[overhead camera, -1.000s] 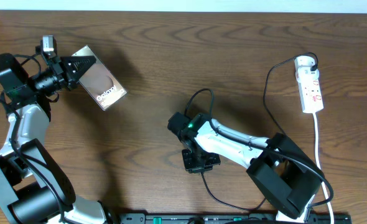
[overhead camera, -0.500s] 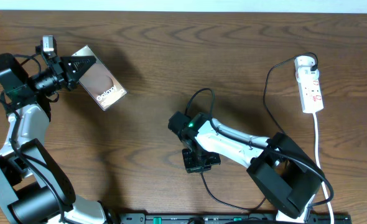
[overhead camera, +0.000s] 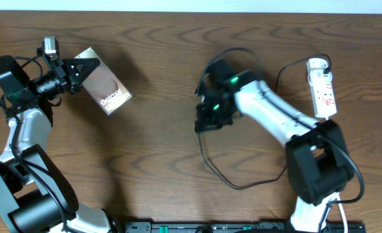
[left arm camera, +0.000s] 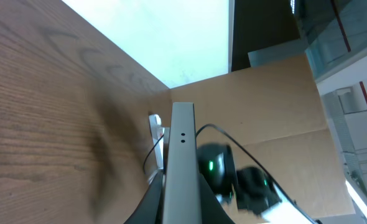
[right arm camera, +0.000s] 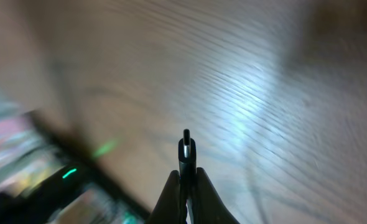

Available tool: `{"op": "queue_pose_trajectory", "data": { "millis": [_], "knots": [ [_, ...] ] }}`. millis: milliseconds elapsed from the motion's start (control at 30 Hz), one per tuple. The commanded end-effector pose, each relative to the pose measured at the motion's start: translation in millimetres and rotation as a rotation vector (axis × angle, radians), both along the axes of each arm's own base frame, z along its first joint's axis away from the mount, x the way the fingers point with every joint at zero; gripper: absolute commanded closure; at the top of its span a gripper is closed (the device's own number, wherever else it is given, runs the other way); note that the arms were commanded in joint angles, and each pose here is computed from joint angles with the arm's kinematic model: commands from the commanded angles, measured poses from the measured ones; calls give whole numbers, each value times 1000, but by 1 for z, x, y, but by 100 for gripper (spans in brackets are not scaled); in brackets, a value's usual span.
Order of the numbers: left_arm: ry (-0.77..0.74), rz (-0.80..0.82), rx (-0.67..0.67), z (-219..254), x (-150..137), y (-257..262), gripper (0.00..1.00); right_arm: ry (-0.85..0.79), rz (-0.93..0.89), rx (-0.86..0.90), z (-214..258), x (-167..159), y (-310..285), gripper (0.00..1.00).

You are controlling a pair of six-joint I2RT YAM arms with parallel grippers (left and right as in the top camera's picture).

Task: Plug charger to phone and switch on socket
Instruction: 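Lift the plug and carry it toward the phone's bottom end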

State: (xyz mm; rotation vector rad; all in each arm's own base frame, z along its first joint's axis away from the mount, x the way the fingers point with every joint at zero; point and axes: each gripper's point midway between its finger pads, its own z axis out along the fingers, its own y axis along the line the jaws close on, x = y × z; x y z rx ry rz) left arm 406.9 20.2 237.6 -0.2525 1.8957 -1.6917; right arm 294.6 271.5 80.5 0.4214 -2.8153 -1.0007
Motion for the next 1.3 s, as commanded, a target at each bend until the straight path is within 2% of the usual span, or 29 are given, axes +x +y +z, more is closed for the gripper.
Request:
{"op": "queue_pose_trajectory", "data": {
  "millis": [0,133,267,733,967,1267],
  "knots": [
    [-22,-23,1,4,-3,0,93,-43,126,417,51,4,6,99],
    [-22,-36,1,4,-3,-5,93,-101,116,539,67,18,-14,99],
    [-24,-76,1,4,-2,-21,93,-171,178,624,73,13,-15,99],
    [-63,-301,16,4,-13,-111,93,-174,384,685,61,-44,15,99],
    [-78,-399,18,4,-23,-149,93,-164,413,706,63,-53,24,99],
    [-99,-424,25,4,-27,-159,93,-158,430,750,70,-61,32,99]
  ]
}}
